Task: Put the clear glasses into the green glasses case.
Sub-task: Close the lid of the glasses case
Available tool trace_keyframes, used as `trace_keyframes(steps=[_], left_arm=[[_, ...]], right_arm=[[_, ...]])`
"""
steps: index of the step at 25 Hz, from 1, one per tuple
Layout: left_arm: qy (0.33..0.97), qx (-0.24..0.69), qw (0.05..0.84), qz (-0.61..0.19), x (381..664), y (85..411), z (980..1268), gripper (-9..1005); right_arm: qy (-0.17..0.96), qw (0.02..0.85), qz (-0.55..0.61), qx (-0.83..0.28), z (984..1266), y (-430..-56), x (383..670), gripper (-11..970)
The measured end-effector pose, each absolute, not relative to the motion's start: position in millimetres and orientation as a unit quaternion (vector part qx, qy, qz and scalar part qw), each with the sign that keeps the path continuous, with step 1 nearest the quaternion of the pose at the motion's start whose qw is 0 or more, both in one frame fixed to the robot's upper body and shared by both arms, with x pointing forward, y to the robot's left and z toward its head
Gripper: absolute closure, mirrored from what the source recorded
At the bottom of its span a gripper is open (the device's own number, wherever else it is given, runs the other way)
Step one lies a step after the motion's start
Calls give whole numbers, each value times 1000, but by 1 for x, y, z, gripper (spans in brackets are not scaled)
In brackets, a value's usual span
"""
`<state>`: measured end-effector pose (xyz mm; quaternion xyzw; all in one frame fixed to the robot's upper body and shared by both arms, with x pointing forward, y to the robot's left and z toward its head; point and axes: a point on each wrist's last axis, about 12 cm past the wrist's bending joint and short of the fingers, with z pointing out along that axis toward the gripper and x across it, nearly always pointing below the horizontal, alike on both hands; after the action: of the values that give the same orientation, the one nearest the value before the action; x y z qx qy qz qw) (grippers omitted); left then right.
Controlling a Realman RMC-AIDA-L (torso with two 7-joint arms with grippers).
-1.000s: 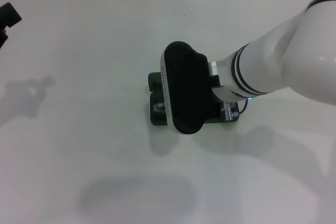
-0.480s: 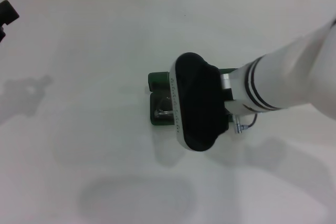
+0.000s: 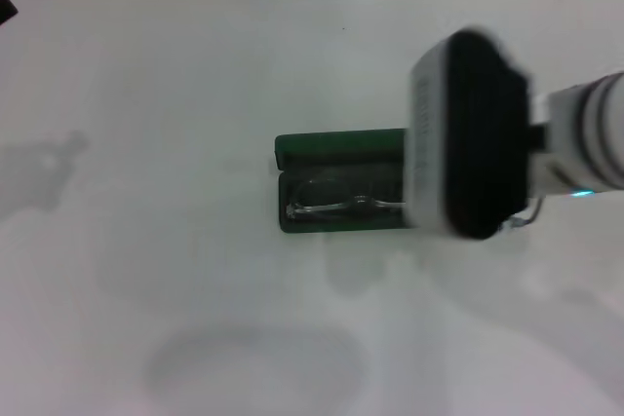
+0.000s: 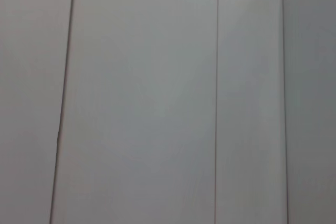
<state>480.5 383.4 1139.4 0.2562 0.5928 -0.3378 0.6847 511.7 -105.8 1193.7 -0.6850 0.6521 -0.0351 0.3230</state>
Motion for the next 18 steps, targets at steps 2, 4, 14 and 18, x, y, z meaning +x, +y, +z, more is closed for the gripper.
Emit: trace_keyframes(steps=[2,4,14,18], left_arm=[[593,253,683,-343,482,385,1143,971],[596,253,679,-346,483,388,1148,971],[578,270,672,-377,510,373,1168,970],[571,278,670,-385,517,366,1171,970]], right_arm=[[659,339,-18,-671,1204,-117,510,763],[671,361,18,-647,1221,-133,509,761],[656,475,223,-542,1282,-264,493,749],[632,542,271,-482,1279,-330,477,744]])
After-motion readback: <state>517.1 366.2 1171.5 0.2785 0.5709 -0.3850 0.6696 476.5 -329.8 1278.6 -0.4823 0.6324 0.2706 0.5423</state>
